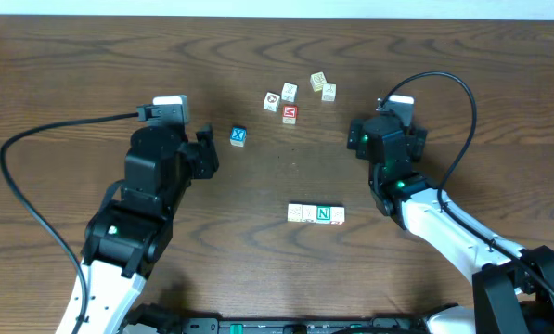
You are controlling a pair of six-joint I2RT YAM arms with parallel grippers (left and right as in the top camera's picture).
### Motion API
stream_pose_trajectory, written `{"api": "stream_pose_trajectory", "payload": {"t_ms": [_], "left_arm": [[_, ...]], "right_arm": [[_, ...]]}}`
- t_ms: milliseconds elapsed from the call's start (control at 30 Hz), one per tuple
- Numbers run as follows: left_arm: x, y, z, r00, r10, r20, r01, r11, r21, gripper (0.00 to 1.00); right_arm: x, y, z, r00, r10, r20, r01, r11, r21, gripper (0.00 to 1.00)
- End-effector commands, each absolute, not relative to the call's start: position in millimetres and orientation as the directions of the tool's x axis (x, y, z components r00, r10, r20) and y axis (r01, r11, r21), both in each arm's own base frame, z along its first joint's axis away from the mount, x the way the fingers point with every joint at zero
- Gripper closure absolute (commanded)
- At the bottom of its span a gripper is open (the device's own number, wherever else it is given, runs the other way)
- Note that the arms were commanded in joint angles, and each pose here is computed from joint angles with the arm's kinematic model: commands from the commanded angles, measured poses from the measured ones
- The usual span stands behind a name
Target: Lift 4 blocks
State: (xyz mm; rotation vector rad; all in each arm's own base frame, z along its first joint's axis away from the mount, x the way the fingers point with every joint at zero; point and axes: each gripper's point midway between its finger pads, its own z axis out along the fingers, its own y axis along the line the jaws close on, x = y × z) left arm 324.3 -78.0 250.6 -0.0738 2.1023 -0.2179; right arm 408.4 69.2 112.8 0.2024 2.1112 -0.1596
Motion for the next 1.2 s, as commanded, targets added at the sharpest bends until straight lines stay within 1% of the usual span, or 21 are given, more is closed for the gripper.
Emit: {"api": "stream_pose_trajectory", "payload": {"t_ms": [0,267,600,767,833,900,1067,1167], "left_arm": [[322,-74,270,-0.471,-0.139,-0.871,0.037,0.983,-0.177,0.31],[320,-73,273,-0.466,-0.141,-0.873,0.039,0.983,-0.179,0.29],[320,-73,272,-0.467,-0.141,-0.873,0.039,0.983,-0.179,0.28],[318,-72,265,-0.492,-0.133,-0.861,0.033,0.985,-0.171,0.28],[322,-73,270,-0.471,-0.139,-0.871,0.036,0.984,-0.177,0.28],[333,-71,281,-0.416,-0.151,-0.897,0.020,0.984,-0.175,0.28],[349,-74,302,-0.321,-0.069,-0.945,0.088,0.991,-0.102,0.28],[351,-79,319,-0.255,-0.039,-0.966,0.146,0.986,-0.078,0.28]], "right_arm": [[409,56,113,-0.514,0.082,-0.854,0.249,0.967,-0.057,0.01],[401,55,103,-0.560,0.063,-0.826,0.240,0.967,-0.089,0.01],[398,54,99,-0.575,0.057,-0.816,0.239,0.966,-0.100,0.01],[398,54,99,-0.575,0.057,-0.816,0.239,0.966,-0.100,0.01],[398,54,99,-0.575,0.057,-0.816,0.239,0.966,-0.100,0.01],[398,54,99,-0.575,0.057,-0.816,0.238,0.966,-0.100,0.01],[398,54,99,-0.575,0.057,-0.816,0.238,0.966,-0.100,0.01],[398,54,99,-0.575,0.057,-0.816,0.238,0.966,-0.100,0.01]]}}
